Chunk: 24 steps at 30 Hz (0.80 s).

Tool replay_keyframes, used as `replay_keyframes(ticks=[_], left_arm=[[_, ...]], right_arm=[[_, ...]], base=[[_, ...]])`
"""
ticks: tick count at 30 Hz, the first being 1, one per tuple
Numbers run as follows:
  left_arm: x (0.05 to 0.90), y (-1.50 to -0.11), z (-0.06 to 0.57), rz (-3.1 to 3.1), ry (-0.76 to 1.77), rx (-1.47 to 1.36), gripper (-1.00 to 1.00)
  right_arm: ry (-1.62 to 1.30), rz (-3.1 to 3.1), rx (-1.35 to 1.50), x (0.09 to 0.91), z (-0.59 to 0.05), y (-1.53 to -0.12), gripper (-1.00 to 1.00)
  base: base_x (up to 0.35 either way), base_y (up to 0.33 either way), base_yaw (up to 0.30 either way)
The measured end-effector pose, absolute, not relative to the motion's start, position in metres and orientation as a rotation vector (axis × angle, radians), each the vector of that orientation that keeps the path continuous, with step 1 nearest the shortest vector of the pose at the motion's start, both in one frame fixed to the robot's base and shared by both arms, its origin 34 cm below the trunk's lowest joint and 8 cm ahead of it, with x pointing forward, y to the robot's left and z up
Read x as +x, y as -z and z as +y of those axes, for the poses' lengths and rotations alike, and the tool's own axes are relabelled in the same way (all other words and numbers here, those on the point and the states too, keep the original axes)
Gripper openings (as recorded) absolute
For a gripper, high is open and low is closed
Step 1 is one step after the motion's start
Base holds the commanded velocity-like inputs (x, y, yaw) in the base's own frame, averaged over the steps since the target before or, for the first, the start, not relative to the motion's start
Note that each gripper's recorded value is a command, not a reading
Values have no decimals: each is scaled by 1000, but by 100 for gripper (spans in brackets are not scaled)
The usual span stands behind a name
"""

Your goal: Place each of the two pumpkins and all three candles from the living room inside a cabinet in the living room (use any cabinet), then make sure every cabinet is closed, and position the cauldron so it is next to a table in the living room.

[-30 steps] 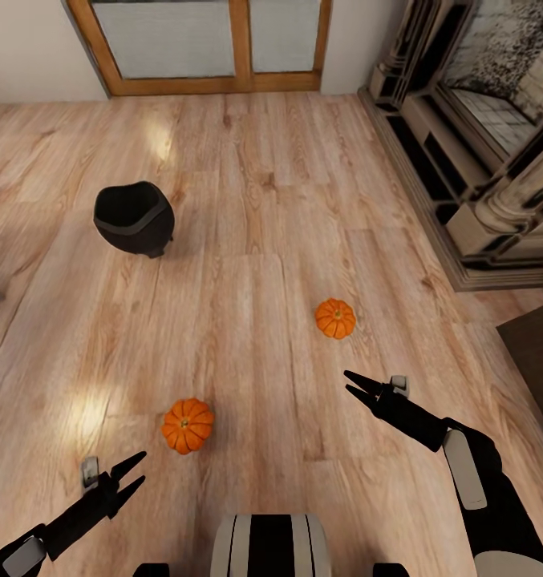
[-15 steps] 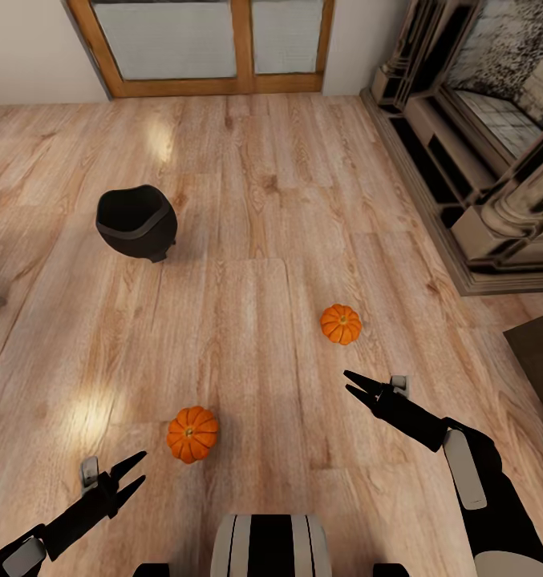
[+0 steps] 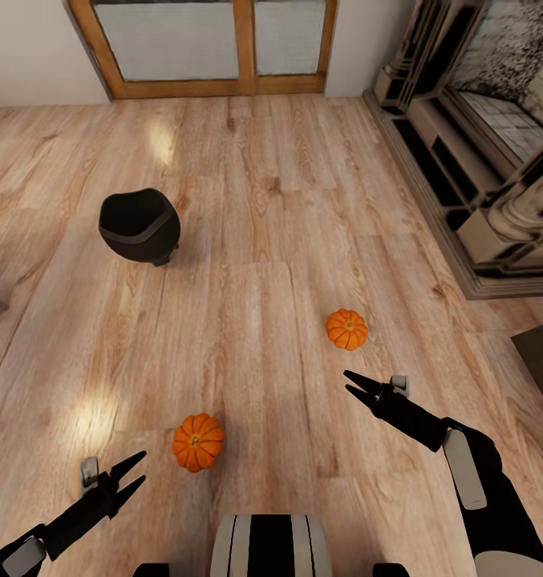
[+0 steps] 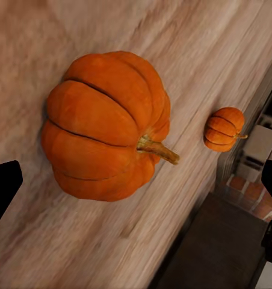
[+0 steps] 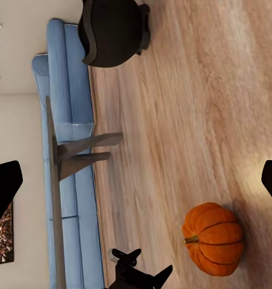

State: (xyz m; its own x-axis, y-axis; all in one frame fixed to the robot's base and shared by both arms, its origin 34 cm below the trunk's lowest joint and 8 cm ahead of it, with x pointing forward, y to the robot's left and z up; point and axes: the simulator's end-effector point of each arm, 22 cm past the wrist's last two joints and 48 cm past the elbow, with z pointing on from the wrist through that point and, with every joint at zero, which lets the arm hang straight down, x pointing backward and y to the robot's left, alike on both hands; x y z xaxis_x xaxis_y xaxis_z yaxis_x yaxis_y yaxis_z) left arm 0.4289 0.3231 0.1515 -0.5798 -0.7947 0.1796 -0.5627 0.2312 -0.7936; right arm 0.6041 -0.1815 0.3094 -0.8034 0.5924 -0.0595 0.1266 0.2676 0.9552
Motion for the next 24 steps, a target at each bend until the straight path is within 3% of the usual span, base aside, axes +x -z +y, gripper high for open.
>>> replay_keyframes(ticks=[24], left_arm=[[412, -134, 323, 2278, 1252, -1314, 100]], right_arm=[[-1553, 2172, 695, 594, -181, -283, 100]], base=[[6, 2, 0]])
